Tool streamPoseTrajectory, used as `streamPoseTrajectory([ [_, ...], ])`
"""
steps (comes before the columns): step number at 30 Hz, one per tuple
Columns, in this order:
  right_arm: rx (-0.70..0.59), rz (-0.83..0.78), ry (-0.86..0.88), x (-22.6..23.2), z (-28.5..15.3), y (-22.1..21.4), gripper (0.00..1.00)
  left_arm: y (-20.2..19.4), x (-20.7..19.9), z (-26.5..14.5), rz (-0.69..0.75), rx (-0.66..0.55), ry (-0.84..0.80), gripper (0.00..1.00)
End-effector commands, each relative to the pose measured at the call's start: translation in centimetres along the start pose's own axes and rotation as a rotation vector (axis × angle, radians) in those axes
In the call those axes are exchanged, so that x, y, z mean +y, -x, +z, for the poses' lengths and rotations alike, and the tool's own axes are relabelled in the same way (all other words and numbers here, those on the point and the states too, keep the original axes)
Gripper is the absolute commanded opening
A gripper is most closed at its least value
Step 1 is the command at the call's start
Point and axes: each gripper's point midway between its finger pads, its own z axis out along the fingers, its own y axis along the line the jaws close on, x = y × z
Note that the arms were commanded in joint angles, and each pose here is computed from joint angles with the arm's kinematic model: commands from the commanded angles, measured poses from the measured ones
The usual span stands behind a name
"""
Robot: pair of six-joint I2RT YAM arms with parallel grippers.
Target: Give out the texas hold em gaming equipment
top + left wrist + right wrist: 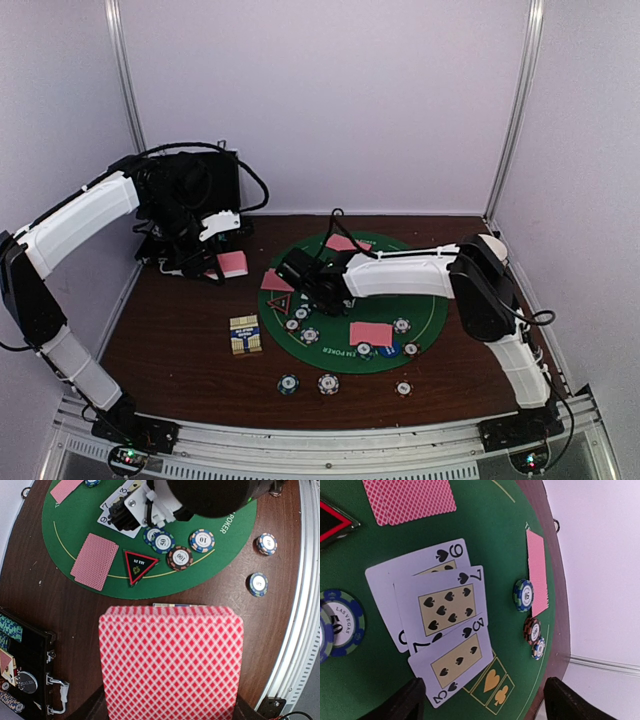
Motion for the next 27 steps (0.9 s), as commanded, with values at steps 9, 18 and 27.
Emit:
streamPoseTrajectory([
  [9,-0.084,0.527,-0.028,-11.0,-6.1,0.7,1.0,1.0,-0.1,-1.3,0.017,-0.053,0.008,0.0],
  [18,-0.219,1.1,0.576,-12.9,-9.1,1.8,0.99,1.2,0.2,-1.6,0.017,-0.054,0.02,0.0],
  [27,-0.195,1.223,1.338,-7.3,-15.0,7.2,1.0,1.3,0.4,-1.4,0.015,-0.058,0.024,0.0],
])
